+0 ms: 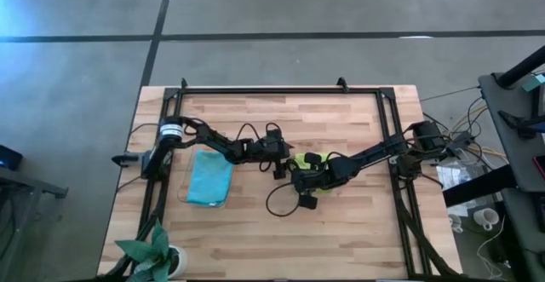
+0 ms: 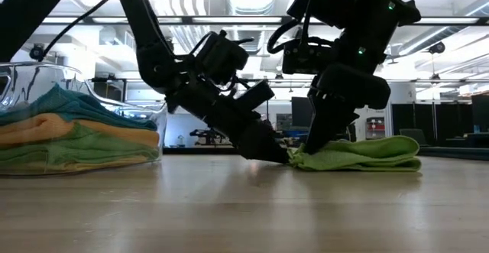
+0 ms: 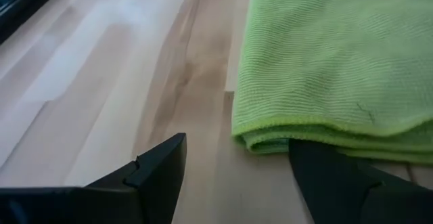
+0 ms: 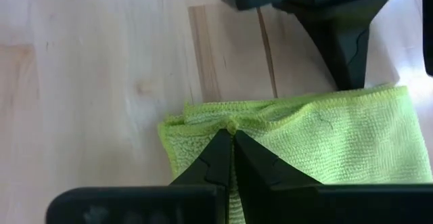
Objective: Fold microfiber towels
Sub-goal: Fold the green microfiber towel on the table
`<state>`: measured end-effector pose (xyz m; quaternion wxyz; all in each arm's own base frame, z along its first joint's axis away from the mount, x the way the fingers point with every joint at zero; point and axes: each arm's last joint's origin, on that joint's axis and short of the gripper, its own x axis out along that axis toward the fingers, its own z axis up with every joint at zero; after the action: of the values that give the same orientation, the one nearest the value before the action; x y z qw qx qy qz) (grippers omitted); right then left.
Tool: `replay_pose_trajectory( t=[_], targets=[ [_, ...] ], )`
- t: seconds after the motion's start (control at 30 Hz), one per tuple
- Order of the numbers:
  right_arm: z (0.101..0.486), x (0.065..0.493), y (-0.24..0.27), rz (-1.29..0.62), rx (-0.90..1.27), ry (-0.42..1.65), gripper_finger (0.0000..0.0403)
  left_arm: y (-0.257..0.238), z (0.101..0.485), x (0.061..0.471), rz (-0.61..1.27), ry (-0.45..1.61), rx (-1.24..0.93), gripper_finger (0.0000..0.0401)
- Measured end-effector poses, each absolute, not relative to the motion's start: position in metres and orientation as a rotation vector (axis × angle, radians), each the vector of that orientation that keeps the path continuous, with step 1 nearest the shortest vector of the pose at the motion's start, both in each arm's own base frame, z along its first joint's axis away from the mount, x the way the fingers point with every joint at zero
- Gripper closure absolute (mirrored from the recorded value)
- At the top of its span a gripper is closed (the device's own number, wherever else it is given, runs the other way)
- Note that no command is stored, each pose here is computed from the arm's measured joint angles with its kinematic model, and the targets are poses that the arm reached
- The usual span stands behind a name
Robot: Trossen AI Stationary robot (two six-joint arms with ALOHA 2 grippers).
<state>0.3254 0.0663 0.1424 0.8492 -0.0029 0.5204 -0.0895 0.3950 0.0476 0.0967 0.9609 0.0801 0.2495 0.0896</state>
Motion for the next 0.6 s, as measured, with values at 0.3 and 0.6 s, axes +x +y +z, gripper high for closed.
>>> replay_pose_trajectory(
  t=[0.3,0.6],
  targets=[
    [0.142,0.325,0.066,-0.189,-0.006,1.096,0.0394,0.046,0.101,0.422,0.133,0.471,0.233,0.0154],
    [0.141,0.322,0.068,-0.177,0.007,1.138,0.0394,0.045,0.11,0.42,0.086,0.578,0.306,0.0185]
  ],
)
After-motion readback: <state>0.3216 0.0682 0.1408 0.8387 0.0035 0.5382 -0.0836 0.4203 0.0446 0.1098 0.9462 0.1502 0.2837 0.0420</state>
